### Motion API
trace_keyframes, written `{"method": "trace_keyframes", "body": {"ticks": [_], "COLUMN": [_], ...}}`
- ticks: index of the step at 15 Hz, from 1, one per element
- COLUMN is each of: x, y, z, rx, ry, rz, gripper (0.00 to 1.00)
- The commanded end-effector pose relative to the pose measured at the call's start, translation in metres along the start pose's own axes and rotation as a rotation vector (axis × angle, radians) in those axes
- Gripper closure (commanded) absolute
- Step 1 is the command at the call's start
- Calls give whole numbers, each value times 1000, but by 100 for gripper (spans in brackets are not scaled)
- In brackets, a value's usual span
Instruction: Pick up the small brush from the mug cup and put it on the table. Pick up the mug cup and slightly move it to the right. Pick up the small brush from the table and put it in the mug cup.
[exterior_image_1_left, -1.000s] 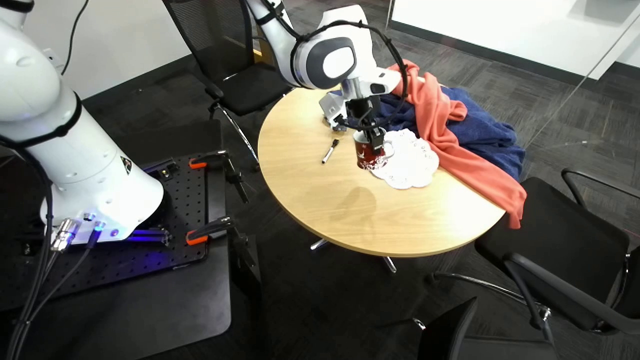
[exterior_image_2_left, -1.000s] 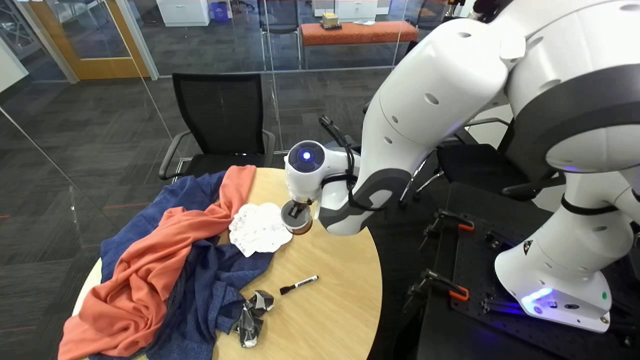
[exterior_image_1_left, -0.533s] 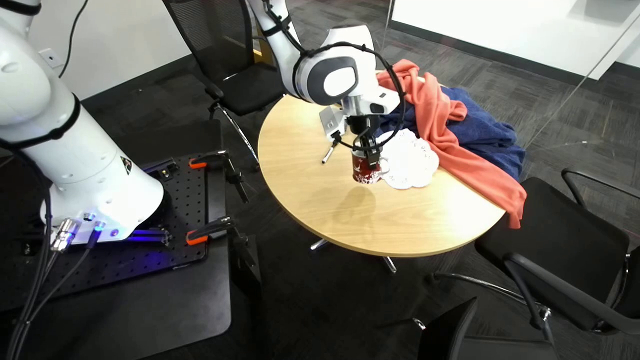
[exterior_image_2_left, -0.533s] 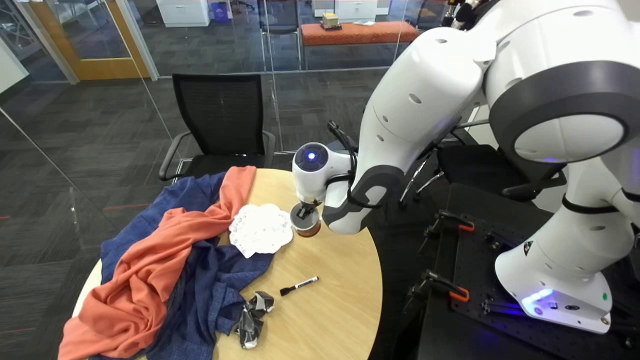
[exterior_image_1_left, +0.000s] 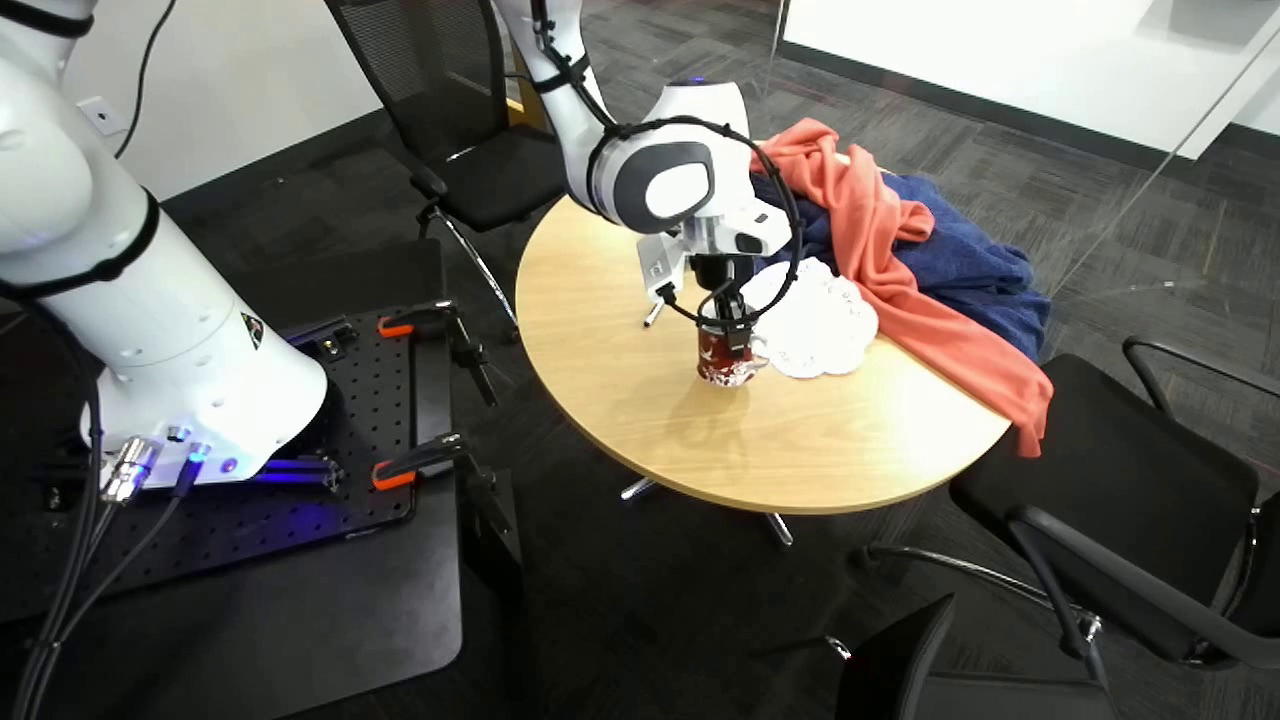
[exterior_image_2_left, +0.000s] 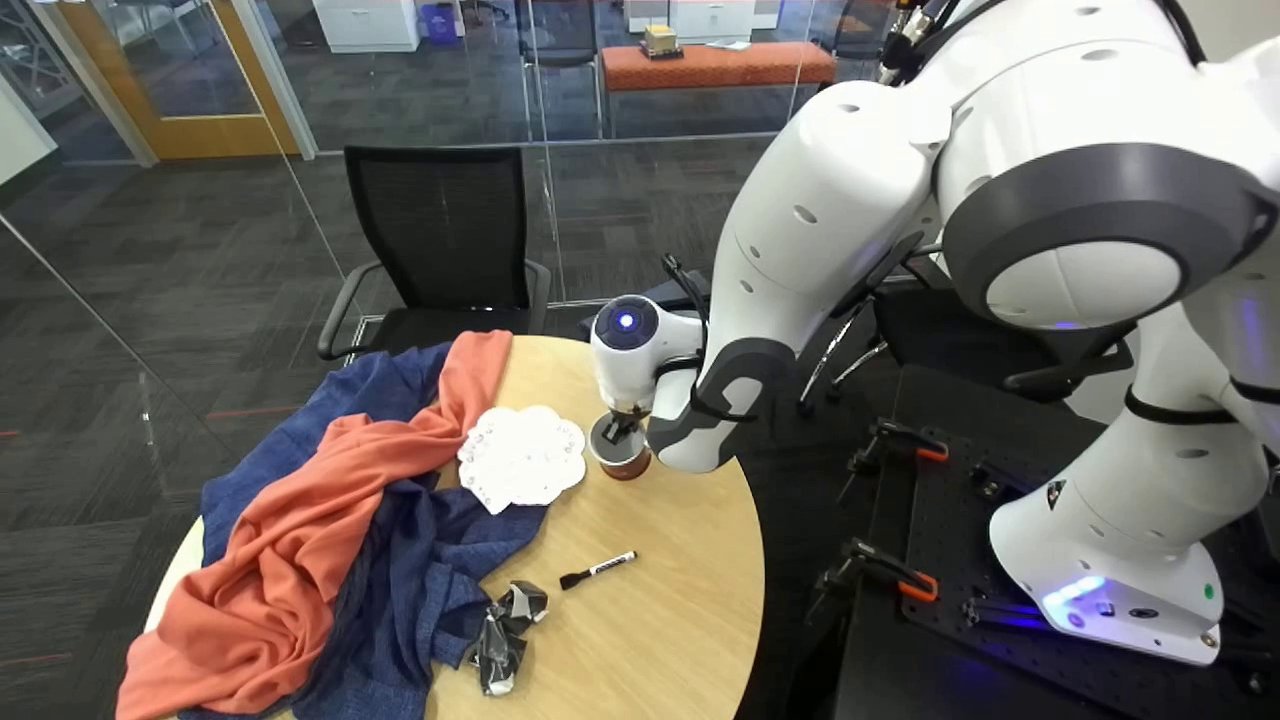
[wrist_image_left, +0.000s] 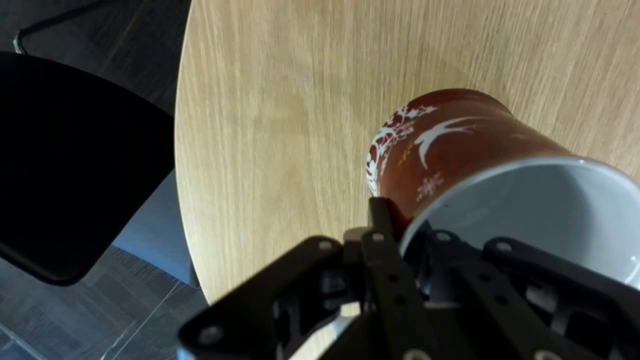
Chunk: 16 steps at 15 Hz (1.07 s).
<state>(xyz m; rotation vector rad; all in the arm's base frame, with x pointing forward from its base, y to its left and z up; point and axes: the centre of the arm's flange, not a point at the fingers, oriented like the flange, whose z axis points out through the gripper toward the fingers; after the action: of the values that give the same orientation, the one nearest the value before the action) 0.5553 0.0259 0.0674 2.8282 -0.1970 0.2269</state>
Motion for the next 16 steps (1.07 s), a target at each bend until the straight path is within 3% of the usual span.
{"method": "trace_keyframes", "body": {"ticks": [1, 11, 12, 14, 16], "x": [7, 10, 10, 12, 13], "y": [-1, -10, -11, -13, -13], "z": [-1, 10, 10, 11, 8], "rx": [20, 31, 29, 25, 19], "ry": [4, -13, -13, -12, -8], "rz": [40, 32, 28, 26, 31], "gripper": [98, 98, 66, 60, 44]}}
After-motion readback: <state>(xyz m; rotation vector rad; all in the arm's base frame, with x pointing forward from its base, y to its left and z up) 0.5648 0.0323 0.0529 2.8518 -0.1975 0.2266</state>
